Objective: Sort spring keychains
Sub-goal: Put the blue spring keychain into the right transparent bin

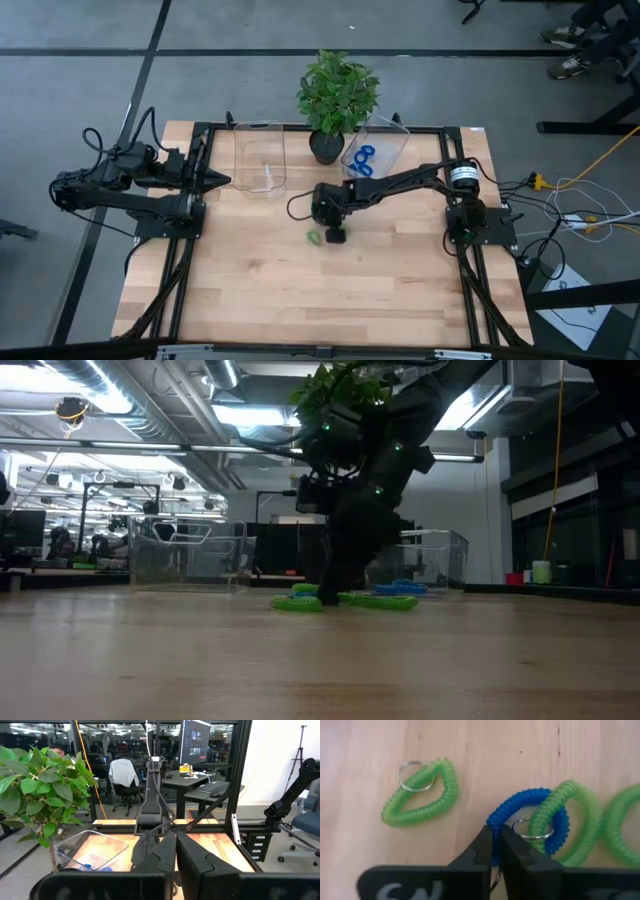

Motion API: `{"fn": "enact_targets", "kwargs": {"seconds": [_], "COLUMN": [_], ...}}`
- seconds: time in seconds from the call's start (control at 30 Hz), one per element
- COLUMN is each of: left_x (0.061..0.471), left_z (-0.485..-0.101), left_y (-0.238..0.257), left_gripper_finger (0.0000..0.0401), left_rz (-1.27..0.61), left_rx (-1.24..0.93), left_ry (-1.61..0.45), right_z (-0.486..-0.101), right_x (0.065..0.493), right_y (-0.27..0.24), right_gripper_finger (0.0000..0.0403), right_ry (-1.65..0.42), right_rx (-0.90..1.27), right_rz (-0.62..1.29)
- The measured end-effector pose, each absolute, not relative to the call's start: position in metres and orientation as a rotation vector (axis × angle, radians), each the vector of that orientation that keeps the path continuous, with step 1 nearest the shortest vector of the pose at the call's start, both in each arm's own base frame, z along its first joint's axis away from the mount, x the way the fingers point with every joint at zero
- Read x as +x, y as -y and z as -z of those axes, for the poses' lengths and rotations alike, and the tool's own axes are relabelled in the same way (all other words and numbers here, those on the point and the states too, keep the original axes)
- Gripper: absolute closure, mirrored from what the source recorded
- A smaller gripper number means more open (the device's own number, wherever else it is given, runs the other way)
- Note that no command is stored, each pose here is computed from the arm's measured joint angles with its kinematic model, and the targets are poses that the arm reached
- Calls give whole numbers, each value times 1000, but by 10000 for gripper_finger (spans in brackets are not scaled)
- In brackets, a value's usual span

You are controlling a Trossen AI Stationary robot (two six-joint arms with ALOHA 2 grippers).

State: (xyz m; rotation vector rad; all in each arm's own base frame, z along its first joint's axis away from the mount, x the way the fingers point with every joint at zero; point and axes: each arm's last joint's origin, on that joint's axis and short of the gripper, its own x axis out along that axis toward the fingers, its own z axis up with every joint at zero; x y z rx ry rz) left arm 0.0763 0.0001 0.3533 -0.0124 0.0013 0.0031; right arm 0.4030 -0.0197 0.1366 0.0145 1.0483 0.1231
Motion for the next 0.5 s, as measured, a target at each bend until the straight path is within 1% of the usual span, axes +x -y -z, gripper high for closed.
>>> {"fn": "enact_targets", "kwargs": {"seconds": [0.1, 0.3, 0.5], "left_x": [76, 76, 76], "left_z": [-353, -353, -353], "left_y": [0, 0, 0], "left_gripper_finger": [389, 393, 389], "left_rz": [-3, -3, -3], "left_rx": [-12, -12, -13], "left_ry": [-1, -1, -1], "right_z": [-136, -143, -166], "right_x": [404, 408, 421], "right_y": [19, 13, 14], "right_gripper_finger": [375, 395, 393], "right_ry": [-1040, -1033, -965], "right_rx": [140, 380, 479], "right_rz": [-149, -292, -378]}}
